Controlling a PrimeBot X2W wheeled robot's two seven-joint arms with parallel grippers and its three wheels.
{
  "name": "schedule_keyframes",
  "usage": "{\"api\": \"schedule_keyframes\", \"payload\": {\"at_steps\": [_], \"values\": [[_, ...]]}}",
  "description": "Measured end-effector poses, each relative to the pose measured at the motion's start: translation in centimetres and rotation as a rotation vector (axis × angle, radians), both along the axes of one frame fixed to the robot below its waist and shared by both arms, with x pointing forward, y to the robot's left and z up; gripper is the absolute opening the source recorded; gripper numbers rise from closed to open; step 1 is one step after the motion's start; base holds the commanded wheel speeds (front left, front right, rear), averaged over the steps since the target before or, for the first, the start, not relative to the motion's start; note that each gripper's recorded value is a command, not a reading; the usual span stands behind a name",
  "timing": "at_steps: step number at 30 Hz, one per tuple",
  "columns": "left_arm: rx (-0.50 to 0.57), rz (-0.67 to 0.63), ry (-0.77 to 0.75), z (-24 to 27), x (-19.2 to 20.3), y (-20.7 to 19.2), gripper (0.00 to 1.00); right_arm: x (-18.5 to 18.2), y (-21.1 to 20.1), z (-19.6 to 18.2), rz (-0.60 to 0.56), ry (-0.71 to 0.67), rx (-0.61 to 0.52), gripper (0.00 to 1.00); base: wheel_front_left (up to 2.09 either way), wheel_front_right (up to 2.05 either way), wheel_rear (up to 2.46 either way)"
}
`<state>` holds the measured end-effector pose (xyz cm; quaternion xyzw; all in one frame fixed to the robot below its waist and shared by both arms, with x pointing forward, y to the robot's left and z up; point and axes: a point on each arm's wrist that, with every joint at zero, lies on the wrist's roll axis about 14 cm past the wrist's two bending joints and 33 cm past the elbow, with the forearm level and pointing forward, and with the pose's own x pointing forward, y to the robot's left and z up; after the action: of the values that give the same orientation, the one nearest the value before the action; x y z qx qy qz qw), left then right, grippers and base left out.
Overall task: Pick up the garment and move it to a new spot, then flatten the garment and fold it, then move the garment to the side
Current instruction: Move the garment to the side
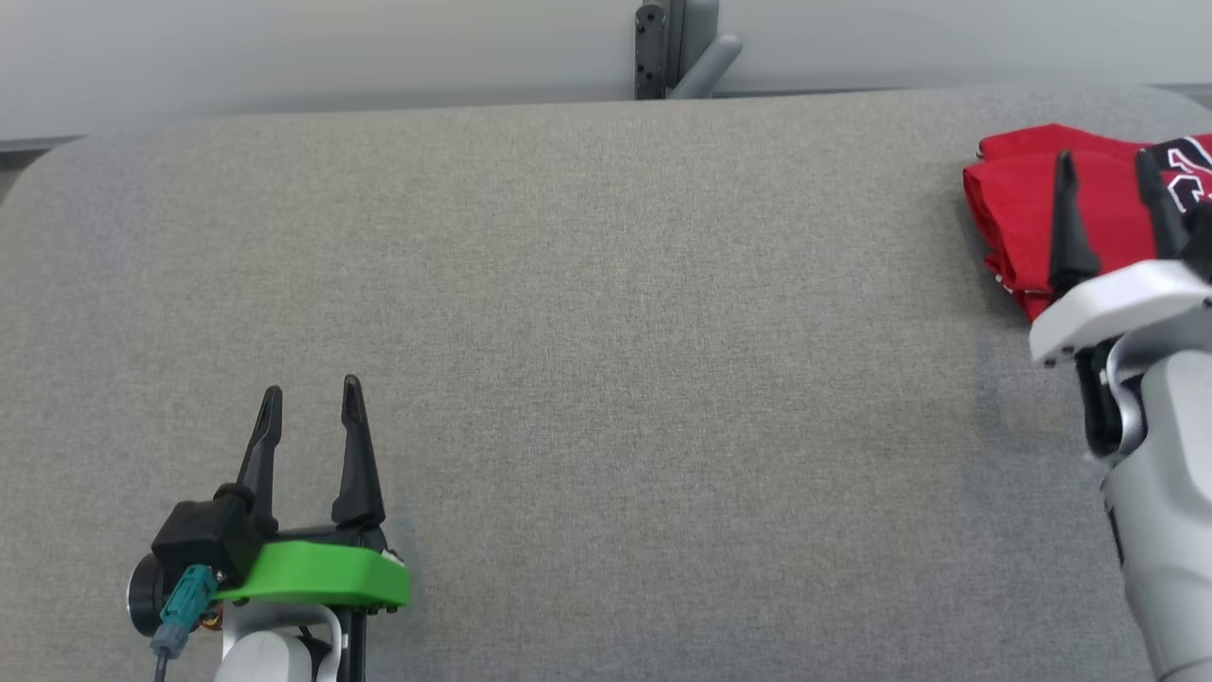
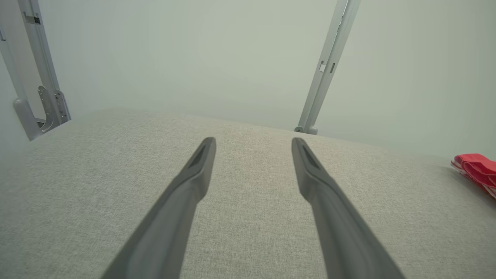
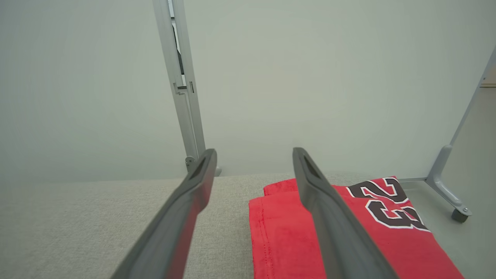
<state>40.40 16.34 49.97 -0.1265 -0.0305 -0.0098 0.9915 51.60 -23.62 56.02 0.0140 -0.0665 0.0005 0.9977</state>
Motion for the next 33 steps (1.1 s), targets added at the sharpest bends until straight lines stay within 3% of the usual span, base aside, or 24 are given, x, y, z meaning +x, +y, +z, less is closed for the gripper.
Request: {"api": "schedule_keyframes", "payload": {"at_steps": [12, 19, 33], "values": [[0.04, 0.073, 0.027, -0.6, -4.1, 2.5, 1.0, -8.6, 7.4, -1.3, 0.136, -0.044, 0.15, 1.0, 0.0, 0.0, 0.0], [0.031, 0.045, 0.033, -0.9, -4.9, 2.0, 1.0, -12.4, 8.9, -2.5, 0.16, -0.025, 0.174, 1.0, 0.0, 0.0, 0.0], [0.024, -0.01, 0.036, -1.0, -4.7, 0.2, 1.0, -14.0, 10.5, -4.1, 0.205, 0.027, 0.239, 1.0, 0.0, 0.0, 0.0]]}}
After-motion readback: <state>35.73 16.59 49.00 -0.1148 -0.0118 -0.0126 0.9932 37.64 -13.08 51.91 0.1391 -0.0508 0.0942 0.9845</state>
